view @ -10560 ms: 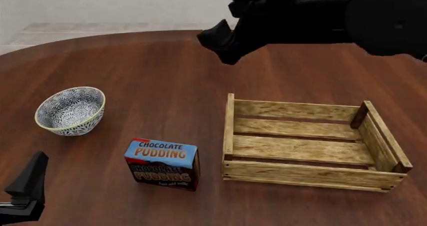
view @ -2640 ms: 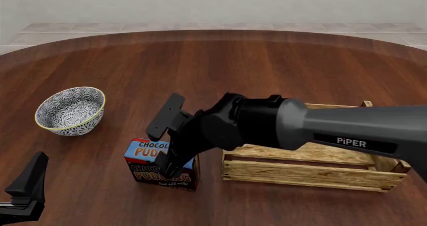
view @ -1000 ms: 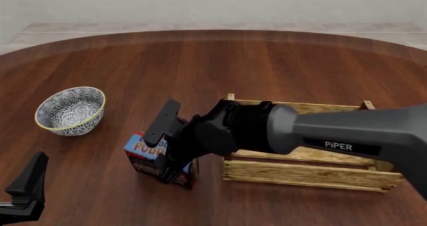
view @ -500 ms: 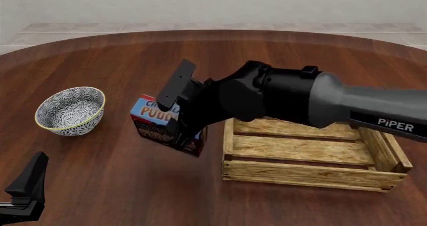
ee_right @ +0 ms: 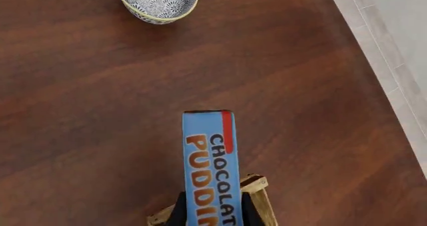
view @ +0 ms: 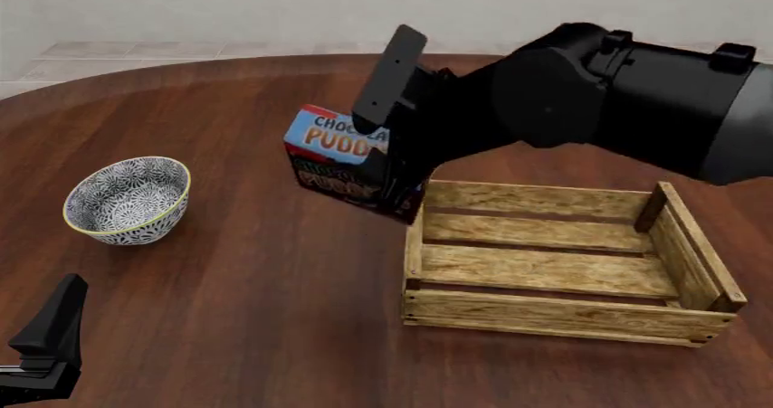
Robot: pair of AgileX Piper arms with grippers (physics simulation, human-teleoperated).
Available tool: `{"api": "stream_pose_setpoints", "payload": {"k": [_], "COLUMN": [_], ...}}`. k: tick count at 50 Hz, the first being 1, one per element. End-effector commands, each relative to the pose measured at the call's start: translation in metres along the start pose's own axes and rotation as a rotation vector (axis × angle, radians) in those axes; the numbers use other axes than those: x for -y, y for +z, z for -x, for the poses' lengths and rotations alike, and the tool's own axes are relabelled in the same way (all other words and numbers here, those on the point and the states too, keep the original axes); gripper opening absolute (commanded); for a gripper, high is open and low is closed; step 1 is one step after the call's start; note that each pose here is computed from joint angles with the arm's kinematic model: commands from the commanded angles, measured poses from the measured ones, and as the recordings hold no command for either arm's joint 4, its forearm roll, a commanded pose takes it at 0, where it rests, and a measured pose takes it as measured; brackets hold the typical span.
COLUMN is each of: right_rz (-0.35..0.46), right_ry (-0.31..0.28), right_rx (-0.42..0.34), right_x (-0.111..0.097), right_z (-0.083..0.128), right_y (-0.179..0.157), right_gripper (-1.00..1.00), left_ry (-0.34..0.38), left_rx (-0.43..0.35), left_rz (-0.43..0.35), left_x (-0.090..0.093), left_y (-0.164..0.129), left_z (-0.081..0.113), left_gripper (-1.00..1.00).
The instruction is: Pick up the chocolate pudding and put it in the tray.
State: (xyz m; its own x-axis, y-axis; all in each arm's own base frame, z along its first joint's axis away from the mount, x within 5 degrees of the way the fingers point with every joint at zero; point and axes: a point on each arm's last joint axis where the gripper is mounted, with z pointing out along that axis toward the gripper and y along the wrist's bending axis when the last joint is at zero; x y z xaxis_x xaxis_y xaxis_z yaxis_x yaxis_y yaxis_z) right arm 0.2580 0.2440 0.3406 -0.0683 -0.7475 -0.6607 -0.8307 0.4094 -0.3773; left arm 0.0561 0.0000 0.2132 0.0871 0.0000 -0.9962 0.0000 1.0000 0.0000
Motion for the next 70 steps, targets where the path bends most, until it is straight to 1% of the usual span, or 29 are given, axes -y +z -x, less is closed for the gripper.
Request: {"api": "stream_pose_setpoints", "payload": {"k": [1, 4, 6, 7, 9, 10, 15, 16, 21, 28, 31, 32, 37, 46, 53, 58, 64, 70], "right_rz": [-0.074, -0.094, -0.094, -0.116, -0.118, -0.131, -0.144, -0.154, -0.162, -0.167, -0.177, -0.177, -0.188, -0.189, -0.190, -0.186, -0.183, -0.189], "right_ry": [0.023, 0.021, 0.021, 0.027, 0.023, 0.022, 0.032, 0.030, 0.035, 0.043, 0.066, 0.063, 0.081, 0.098, 0.138, 0.142, 0.162, 0.174], "right_rx": [-0.012, -0.022, -0.024, -0.029, -0.032, -0.035, -0.037, -0.045, -0.049, -0.073, -0.083, -0.085, -0.094, -0.111, -0.116, -0.125, -0.143, -0.146], "right_x": [0.026, 0.033, 0.032, 0.040, 0.039, 0.043, 0.048, 0.052, 0.054, 0.055, 0.059, 0.058, 0.061, 0.058, 0.053, 0.050, 0.046, 0.045], "right_z": [-0.014, -0.021, -0.022, -0.027, -0.029, -0.032, -0.033, -0.036, -0.038, -0.050, -0.054, -0.055, -0.061, -0.072, -0.081, -0.087, -0.097, -0.101], "right_y": [-0.034, -0.037, -0.038, -0.040, -0.043, -0.044, -0.050, -0.051, -0.056, -0.053, -0.054, -0.054, -0.055, -0.054, -0.052, -0.050, -0.048, -0.050], "right_gripper": [-1.00, -1.00, -1.00, -1.00, -1.00, -1.00, -1.00, -1.00, -1.00, -1.00, -1.00, -1.00, -1.00, -1.00, -1.00, -1.00, -1.00, -1.00], "left_ry": [0.000, 0.000, 0.000, 0.000, 0.000, 0.000, 0.000, 0.000, 0.000, 0.000, 0.000, 0.000, 0.000, 0.000, 0.000, 0.000, 0.000, 0.000], "left_rx": [0.000, 0.000, 0.000, 0.000, 0.000, 0.000, 0.000, 0.000, 0.000, 0.000, 0.000, 0.000, 0.000, 0.000, 0.000, 0.000, 0.000, 0.000], "left_rz": [0.000, 0.000, 0.000, 0.000, 0.000, 0.000, 0.000, 0.000, 0.000, 0.000, 0.000, 0.000, 0.000, 0.000, 0.000, 0.000, 0.000, 0.000], "left_x": [0.000, 0.000, 0.000, 0.000, 0.000, 0.000, 0.000, 0.000, 0.000, 0.000, 0.000, 0.000, 0.000, 0.000, 0.000, 0.000, 0.000, 0.000], "left_y": [0.000, 0.000, 0.000, 0.000, 0.000, 0.000, 0.000, 0.000, 0.000, 0.000, 0.000, 0.000, 0.000, 0.000, 0.000, 0.000, 0.000, 0.000], "left_z": [0.000, 0.000, 0.000, 0.000, 0.000, 0.000, 0.000, 0.000, 0.000, 0.000, 0.000, 0.000, 0.000, 0.000, 0.000, 0.000, 0.000, 0.000], "left_gripper": [1.00, 1.00, 1.00, 1.00, 1.00, 1.00, 1.00, 1.00, 1.00, 1.00, 1.00, 1.00, 1.00, 1.00, 1.00, 1.00, 1.00, 1.00]}}
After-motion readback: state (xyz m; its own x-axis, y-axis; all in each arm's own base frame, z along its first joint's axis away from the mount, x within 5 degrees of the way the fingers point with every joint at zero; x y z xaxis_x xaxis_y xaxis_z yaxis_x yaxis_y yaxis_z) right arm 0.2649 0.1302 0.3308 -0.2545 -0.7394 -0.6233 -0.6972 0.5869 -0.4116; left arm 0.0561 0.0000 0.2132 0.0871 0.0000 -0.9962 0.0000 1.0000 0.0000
